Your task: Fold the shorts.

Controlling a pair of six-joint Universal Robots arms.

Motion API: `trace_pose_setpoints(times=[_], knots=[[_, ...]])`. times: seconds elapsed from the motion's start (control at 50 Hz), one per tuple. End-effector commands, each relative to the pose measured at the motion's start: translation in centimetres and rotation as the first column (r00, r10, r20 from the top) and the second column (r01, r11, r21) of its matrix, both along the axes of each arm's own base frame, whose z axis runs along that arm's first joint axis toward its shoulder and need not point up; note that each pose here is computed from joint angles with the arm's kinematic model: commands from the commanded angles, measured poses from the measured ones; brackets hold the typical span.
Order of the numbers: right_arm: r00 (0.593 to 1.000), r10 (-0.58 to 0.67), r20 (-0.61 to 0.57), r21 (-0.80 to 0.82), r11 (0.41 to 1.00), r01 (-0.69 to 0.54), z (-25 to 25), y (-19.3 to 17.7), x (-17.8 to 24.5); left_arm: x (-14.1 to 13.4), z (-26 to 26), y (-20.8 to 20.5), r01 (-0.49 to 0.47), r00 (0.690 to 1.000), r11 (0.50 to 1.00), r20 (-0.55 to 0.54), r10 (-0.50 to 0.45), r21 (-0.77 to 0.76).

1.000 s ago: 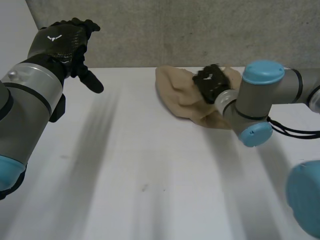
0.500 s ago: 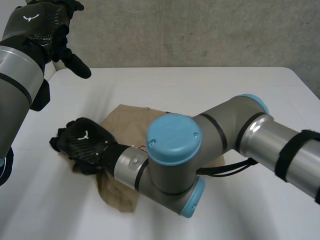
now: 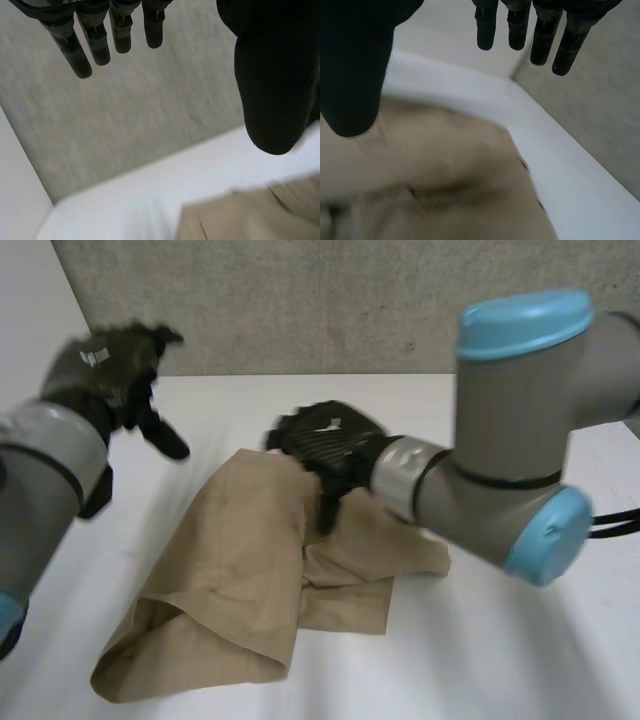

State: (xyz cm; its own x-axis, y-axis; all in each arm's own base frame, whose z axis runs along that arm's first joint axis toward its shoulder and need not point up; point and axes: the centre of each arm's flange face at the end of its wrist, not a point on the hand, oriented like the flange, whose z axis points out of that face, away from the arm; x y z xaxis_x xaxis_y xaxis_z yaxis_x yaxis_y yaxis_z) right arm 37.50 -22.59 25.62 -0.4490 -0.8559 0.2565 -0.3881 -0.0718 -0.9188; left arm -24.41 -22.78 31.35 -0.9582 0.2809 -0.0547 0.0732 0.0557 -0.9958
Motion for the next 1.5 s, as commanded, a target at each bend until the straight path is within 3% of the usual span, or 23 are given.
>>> trace_pose_setpoints(times=[0.02,0.1,0.2,0.36,0.46,0.58,0.66,0.72,0.84,0.98,1.1,1.24,1.34,1.5], knots=[[0.964,-0.167,-0.206,-0.082,0.985,0.153,-2.2,-3.0,-3.8,-0.7,-6.2,3.9,0.063,0.992,0.978,0.094,-0.083,0.197],[0.941,-0.198,-0.275,-0.055,0.980,0.190,-4.4,-3.6,-5.2,-1.9,-9.3,6.6,0.105,0.976,0.955,0.155,-0.152,0.277],[0.932,-0.217,-0.292,-0.013,0.975,0.223,-5.8,-4.5,-6.5,-2.3,-12.2,7.9,0.065,0.958,0.944,0.245,-0.150,0.325],[0.951,-0.121,-0.284,0.096,0.983,0.154,-7.6,-4.0,-6.9,-2.4,-15.2,7.8,0.020,0.934,0.926,0.324,-0.152,0.376],[0.964,-0.051,-0.262,0.151,0.984,0.093,-8.0,-3.0,-6.7,-3.1,-15.6,6.6,0.035,0.935,0.947,0.326,-0.144,0.319],[0.962,-0.030,-0.273,0.195,0.977,0.086,-8.0,-2.1,-7.0,-3.7,-15.2,5.0,0.058,0.912,0.977,0.387,-0.136,0.207],[0.967,-0.016,-0.254,0.260,0.962,0.084,-7.7,-1.1,-6.9,-3.6,-14.3,2.4,0.031,0.913,0.994,0.402,-0.072,0.109],[0.982,-0.024,-0.188,0.332,0.939,0.087,-7.6,-0.4,-6.2,-2.9,-12.7,-0.9,-0.030,0.921,0.999,0.389,0.021,0.017],[0.997,-0.020,0.081,0.420,0.907,-0.016,-6.5,1.9,-2.5,-1.2,-8.5,-7.3,-0.137,0.919,0.976,0.346,0.190,-0.171],[0.965,0.027,0.261,0.470,0.869,-0.152,-5.6,5.5,1.5,-1.9,-6.4,-12.1,-0.158,0.929,0.945,0.281,0.241,-0.286],[0.945,0.107,0.309,0.476,0.843,-0.251,-7.6,8.1,5.0,-3.0,-6.7,-14.9,-0.168,0.933,0.933,0.255,0.255,-0.319],[0.947,0.134,0.293,0.472,0.841,-0.265,-6.9,8.9,5.8,-2.8,-7.3,-16.0,-0.194,0.929,0.928,0.245,0.278,-0.318],[0.967,0.131,0.221,0.426,0.878,-0.217,-5.5,8.1,4.3,-2.8,-9.1,-14.7,-0.172,0.924,0.950,0.291,0.248,-0.260],[0.991,0.123,-0.062,0.363,0.927,-0.092,-6.0,6.7,-0.8,-0.7,-7.9,-9.1,-0.161,0.916,0.974,0.343,0.208,-0.162]])
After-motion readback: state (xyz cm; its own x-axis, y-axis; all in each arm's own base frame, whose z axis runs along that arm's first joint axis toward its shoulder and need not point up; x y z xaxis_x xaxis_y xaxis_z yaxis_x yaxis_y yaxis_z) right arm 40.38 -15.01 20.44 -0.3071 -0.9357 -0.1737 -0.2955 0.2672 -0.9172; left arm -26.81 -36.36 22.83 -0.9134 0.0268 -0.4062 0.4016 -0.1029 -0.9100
